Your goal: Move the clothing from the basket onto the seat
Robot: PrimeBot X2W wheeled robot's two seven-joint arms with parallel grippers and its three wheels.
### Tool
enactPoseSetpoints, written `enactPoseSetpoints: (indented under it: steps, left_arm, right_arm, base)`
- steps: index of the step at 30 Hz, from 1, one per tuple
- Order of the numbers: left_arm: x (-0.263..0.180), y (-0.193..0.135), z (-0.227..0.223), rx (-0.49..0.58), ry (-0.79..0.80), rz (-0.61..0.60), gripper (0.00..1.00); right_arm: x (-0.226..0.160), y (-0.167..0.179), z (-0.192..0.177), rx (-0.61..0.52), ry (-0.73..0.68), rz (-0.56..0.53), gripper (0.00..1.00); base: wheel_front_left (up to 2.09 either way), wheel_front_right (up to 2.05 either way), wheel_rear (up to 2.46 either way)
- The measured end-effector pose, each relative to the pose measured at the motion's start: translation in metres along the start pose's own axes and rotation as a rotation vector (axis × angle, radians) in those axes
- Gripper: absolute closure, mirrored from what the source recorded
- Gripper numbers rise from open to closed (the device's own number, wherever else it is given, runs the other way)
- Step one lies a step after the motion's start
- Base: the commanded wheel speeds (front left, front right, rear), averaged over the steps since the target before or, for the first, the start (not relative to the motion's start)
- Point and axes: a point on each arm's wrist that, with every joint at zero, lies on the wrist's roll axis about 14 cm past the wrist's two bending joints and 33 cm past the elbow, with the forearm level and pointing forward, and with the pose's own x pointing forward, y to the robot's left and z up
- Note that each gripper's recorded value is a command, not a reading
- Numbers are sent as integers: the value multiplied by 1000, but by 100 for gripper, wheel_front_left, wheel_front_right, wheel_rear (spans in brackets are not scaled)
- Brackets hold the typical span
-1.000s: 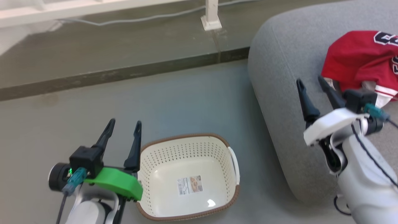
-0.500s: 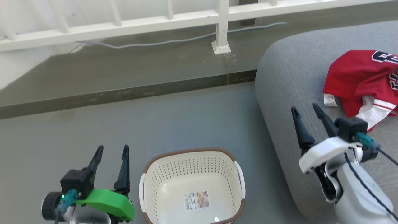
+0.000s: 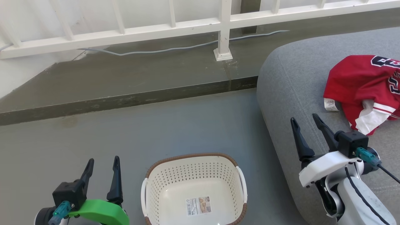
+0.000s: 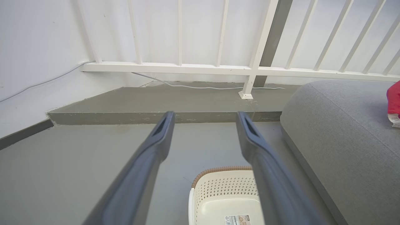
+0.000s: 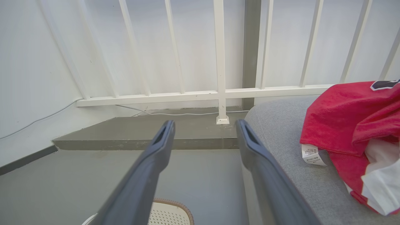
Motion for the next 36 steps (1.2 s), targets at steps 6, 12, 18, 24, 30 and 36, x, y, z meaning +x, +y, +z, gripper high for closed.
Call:
enactPoseSetpoints:
  steps: [6, 12, 18, 24, 30, 36]
  left_arm:
    - [-4, 1, -2, -2, 8, 9, 0]
    - [-8, 3, -5, 30, 23, 16, 0]
    - [-10, 4, -8, 34, 38, 21, 0]
    - [-10, 2, -6, 34, 34, 20, 0]
    - [-10, 0, -5, 25, 34, 20, 0]
    - [-10, 0, -5, 26, 36, 23, 0]
  right_arm:
    - [-6, 1, 1, 4, -2, -11, 0]
    - [-7, 3, 7, 4, -11, -9, 0]
    - [-11, 3, 5, 4, 4, -13, 0]
    - [-11, 5, 9, 3, 1, -10, 0]
    - [-15, 3, 9, -1, 9, -16, 0]
    - [-14, 4, 13, -3, 6, -15, 0]
  base:
    - [0, 0, 0]
    - [0, 0, 0]
    - [0, 0, 0]
    - [0, 0, 0]
    - [0, 0, 0]
    - [0, 0, 0]
